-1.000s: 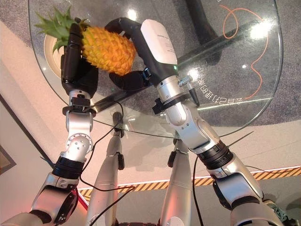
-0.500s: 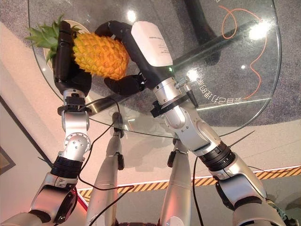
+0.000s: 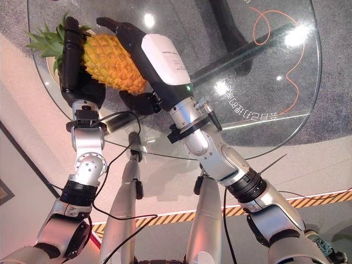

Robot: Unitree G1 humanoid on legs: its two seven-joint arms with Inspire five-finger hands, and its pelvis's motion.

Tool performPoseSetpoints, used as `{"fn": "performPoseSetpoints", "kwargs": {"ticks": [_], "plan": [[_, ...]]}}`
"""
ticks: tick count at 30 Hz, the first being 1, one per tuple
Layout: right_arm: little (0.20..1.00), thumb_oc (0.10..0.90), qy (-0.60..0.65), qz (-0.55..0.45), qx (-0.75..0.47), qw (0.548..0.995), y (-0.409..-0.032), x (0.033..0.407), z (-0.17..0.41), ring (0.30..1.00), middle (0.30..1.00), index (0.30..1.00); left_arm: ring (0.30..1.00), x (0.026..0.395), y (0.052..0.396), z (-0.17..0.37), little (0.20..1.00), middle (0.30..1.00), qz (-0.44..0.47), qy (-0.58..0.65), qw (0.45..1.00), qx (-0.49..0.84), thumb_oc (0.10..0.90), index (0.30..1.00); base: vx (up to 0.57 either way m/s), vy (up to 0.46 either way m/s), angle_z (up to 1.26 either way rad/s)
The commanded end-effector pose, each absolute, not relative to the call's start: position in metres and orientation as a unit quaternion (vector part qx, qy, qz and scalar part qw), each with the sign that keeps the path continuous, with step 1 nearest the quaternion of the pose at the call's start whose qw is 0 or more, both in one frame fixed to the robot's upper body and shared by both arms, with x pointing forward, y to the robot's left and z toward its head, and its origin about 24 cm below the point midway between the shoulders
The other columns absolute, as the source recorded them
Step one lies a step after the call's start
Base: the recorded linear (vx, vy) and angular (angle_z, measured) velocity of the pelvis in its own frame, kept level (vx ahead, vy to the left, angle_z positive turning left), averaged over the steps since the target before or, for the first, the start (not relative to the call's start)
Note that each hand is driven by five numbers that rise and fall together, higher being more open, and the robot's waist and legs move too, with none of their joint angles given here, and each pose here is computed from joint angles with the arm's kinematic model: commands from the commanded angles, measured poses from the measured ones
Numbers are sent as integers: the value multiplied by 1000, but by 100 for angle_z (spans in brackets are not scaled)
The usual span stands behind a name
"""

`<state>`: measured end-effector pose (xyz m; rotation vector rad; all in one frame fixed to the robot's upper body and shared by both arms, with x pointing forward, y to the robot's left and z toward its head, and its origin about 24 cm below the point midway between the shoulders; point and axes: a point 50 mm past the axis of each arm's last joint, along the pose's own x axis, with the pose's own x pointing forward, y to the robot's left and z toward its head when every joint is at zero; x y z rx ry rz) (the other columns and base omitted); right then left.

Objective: Pick up the fruit to the plate

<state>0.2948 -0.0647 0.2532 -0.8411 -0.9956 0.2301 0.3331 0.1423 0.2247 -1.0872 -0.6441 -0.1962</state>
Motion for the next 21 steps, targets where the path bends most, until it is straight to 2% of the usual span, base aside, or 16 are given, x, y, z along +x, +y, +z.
{"fn": "performPoseSetpoints", "kwargs": {"ticks": [1, 21], "plan": [[900, 800, -629, 52, -258, 732, -58, 249, 326, 900, 900, 900, 300, 308, 119, 276, 200, 300, -203, -411, 768, -448, 100, 300, 0, 0, 0], [900, 800, -630, 18, -235, 740, -67, 252, 328, 900, 900, 900, 300, 302, 144, 282, 200, 300, -75, -473, 768, -426, 100, 300, 0, 0, 0]]}}
